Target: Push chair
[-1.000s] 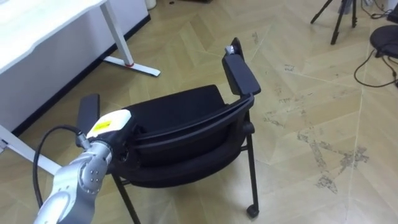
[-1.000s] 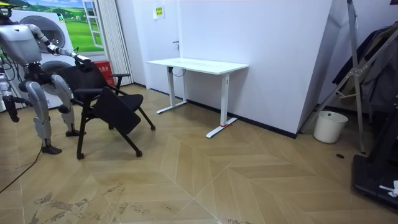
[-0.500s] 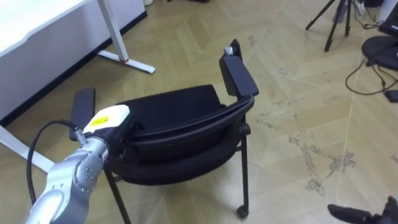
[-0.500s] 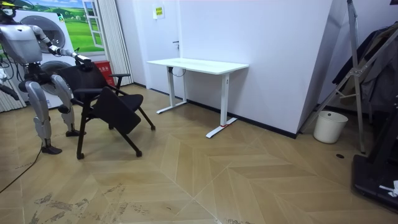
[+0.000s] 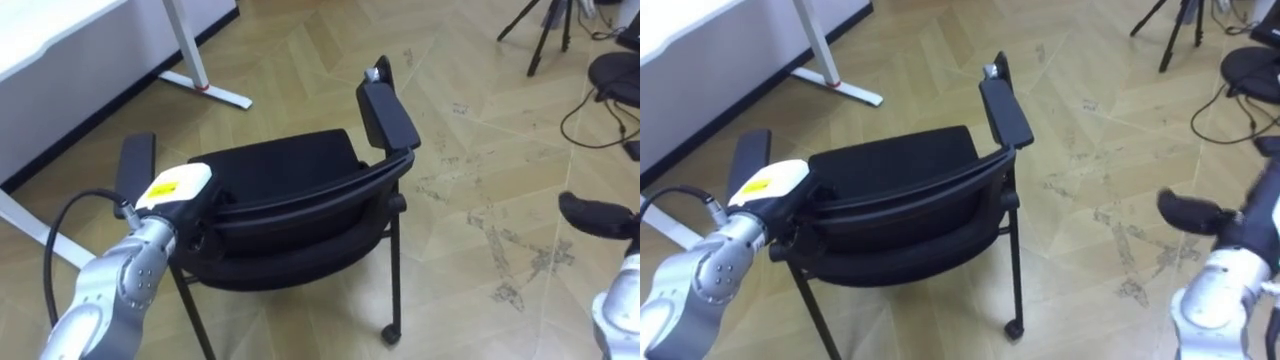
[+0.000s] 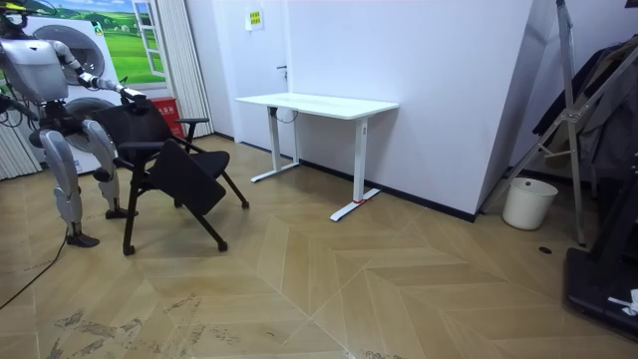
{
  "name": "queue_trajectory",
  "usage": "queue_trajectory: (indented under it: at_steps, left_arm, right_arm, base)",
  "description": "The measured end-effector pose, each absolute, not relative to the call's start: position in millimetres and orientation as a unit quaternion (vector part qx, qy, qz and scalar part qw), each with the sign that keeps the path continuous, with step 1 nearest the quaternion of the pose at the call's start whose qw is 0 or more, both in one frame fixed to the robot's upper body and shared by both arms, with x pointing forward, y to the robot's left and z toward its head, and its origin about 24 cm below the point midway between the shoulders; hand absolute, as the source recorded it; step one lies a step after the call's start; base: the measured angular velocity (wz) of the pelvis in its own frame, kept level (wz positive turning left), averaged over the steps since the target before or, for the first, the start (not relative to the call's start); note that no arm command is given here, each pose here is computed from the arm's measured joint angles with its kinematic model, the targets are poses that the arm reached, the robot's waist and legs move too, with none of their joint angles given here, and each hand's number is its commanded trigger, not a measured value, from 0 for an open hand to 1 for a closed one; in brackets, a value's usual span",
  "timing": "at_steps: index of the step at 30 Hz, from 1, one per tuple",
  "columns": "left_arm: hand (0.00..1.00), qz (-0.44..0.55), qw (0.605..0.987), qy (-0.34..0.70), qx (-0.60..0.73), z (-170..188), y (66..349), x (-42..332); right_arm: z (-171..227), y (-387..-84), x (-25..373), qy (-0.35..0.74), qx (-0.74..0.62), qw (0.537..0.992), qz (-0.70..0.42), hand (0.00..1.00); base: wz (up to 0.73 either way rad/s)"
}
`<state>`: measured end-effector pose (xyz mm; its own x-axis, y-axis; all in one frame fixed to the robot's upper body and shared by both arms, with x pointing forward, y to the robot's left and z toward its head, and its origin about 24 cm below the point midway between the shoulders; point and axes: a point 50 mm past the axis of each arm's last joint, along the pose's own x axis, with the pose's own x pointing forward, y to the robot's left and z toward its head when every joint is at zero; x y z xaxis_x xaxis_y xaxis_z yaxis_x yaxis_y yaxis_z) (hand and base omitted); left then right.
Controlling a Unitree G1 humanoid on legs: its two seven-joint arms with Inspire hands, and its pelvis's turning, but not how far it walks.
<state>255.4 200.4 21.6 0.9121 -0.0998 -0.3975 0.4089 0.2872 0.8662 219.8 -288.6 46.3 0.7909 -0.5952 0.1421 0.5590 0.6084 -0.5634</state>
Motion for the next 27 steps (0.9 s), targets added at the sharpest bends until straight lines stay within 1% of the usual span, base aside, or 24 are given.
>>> queue_trajectory:
  at_steps: [6,10,18,24,27]
  left_arm:
    - [1.0,-0.17,0.79,0.109,0.578,26.0,197.1,256.4]
    - [1.0,-0.178,0.787,0.095,0.583,29.0,195.3,257.2]
    - [1.0,-0.196,0.775,0.064,0.598,35.9,196.7,260.8]
    - [1.0,-0.202,0.77,0.048,0.603,38.4,199.6,262.7]
    - [1.0,-0.206,0.77,0.045,0.603,38.3,200.8,264.0]
  right_arm:
    - [65.3,-268.5,231.0,-0.013,-0.341,0.91,-0.236,0.0]
    - [71.2,-263.8,235.0,-0.022,-0.377,0.909,-0.178,0.0]
    - [64.4,-245.8,240.6,-0.007,-0.484,0.875,-0.03,0.0]
    - [65.2,-237.9,245.2,0.004,-0.52,0.852,0.064,0.0]
    - [67.5,-235.1,248.4,0.005,-0.521,0.849,0.085,0.0]
  base:
    - [-0.04]
    - [0.0]
    - [0.0]
    - [0.0]
    - [0.0]
